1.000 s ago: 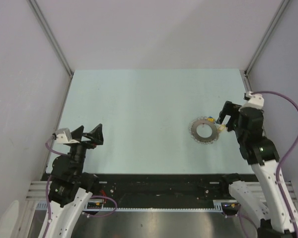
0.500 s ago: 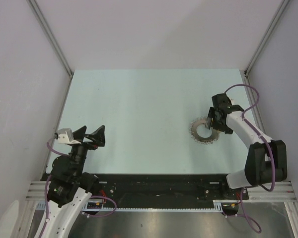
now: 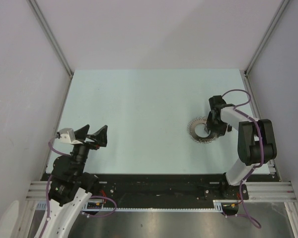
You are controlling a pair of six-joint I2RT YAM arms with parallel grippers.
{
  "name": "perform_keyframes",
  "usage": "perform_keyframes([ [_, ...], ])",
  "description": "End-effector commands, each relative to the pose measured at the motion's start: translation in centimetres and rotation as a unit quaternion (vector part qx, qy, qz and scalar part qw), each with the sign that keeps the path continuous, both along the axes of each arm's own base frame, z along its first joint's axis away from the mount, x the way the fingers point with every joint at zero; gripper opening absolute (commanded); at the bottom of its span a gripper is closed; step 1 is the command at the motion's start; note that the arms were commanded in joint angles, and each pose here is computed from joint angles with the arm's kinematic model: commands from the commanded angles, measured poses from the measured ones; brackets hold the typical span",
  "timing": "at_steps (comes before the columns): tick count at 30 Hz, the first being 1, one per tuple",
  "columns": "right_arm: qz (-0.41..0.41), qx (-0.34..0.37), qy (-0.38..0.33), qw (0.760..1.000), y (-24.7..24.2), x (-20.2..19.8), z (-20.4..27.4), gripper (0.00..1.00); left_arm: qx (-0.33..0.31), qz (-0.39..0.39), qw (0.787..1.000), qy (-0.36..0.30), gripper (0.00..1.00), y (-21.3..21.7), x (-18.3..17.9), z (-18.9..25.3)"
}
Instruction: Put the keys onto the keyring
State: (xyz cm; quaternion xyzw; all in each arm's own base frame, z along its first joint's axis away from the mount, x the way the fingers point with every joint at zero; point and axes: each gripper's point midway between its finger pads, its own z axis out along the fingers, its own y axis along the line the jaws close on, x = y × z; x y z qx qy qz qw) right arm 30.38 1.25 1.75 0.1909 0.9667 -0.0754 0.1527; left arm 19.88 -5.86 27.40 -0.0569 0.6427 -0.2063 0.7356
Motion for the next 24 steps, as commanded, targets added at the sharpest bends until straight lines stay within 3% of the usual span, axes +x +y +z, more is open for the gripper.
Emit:
perform_keyframes([
  [1,-0.013,0.013,0.000,1.000,0.3,0.4,-1.3,0.58,-0.036,-0.016,0.996,-0.082,1.00,0.5,-2.5,3.3],
  [10,-0.008,0.019,-0.003,1.000,0.2,-1.8,-1.2,0.32,-0.035,-0.018,0.996,-0.080,1.00,0.4,-2.4,3.1],
  [16,0.030,0.012,-0.066,0.997,2.4,-1.7,3.2,0.31,-0.036,-0.019,0.996,-0.082,1.00,0.3,-2.5,3.2],
  [24,0.087,0.069,-0.158,0.981,11.5,-2.0,6.9,0.23,-0.036,-0.019,0.996,-0.079,1.00,0.3,-2.4,3.0],
])
